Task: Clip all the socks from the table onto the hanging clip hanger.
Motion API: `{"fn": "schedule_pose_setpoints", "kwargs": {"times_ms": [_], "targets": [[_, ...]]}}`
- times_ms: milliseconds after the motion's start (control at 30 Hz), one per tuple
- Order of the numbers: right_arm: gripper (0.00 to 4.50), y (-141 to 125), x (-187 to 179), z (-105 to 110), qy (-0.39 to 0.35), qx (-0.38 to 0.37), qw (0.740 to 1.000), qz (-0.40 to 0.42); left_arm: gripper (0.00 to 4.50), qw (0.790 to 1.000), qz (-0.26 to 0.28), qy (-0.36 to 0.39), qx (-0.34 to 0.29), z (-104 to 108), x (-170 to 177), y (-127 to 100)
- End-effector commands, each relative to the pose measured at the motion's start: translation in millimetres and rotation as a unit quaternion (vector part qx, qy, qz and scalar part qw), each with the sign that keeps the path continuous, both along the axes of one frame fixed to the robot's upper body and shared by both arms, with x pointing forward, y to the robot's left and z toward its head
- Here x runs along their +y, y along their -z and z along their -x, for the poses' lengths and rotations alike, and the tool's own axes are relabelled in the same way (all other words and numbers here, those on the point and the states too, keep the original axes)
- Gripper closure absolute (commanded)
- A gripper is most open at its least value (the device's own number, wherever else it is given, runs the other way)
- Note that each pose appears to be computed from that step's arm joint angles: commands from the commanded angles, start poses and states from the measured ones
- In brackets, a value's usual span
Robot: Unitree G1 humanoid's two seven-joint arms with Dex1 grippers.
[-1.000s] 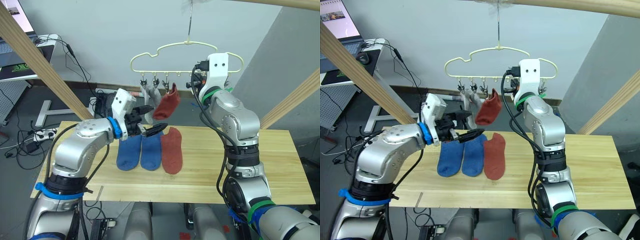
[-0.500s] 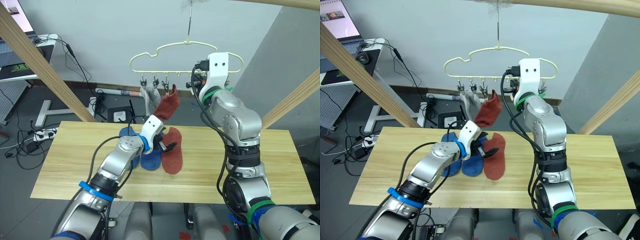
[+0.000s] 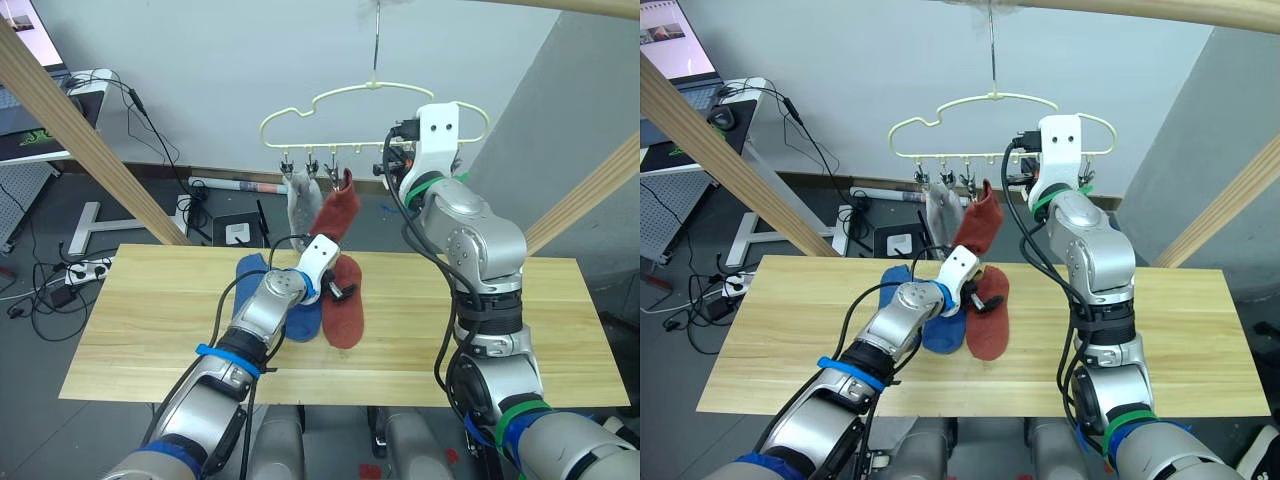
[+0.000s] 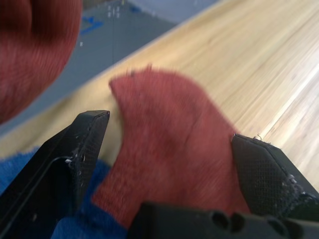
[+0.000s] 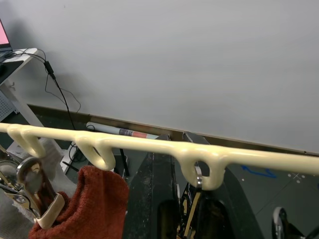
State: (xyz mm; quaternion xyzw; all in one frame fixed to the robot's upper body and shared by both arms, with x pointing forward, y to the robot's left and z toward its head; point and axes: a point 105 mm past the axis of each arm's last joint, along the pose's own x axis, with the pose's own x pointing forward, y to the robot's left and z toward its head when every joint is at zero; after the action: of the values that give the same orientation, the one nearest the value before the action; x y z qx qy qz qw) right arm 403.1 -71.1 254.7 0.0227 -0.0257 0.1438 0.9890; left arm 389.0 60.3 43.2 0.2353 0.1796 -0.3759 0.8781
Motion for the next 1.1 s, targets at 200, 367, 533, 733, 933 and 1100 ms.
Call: {"fn": "schedule_pose_setpoints", "kwargs": {"times_ms": [200, 367, 533, 733, 933, 1100], "targets": [[4.50, -26.9, 1.2, 9.3, -0.003, -0.049, 0.999, -0.008, 0.41, 0.999, -0.006, 0.038, 0.026, 10.0, -15.8, 11.0], [4.50, -26.8, 0.7, 9.3, -0.002, -0.048, 0.999, -0.009, 1.58, 0.999, 0.001, 0.045, 0.024, 11.4, -15.2, 8.6], [4.50, -25.8, 1.4, 9.7, -0.004, -0.046, 0.999, -0.011, 3.02, 0.999, 0.003, 0.043, 0.021, 10.5, -12.7, 6.9], [4.50, -24.5, 2.0, 9.7, -0.006, -0.041, 0.999, -0.013, 4.36, 0.997, 0.052, 0.041, 0.026, 10.4, -17.5, -7.0], [4.50, -24.9, 4.8, 11.6, -0.013, -0.035, 0.999, -0.021, 4.36, 0.977, 0.211, 0.043, 0.014, 7.2, -36.1, -69.7], [4.50, -26.0, 10.4, 15.4, -0.024, -0.019, 0.999, -0.041, 4.36, 0.961, 0.271, 0.051, 0.008, 6.6, -47.9, -106.9]]}}
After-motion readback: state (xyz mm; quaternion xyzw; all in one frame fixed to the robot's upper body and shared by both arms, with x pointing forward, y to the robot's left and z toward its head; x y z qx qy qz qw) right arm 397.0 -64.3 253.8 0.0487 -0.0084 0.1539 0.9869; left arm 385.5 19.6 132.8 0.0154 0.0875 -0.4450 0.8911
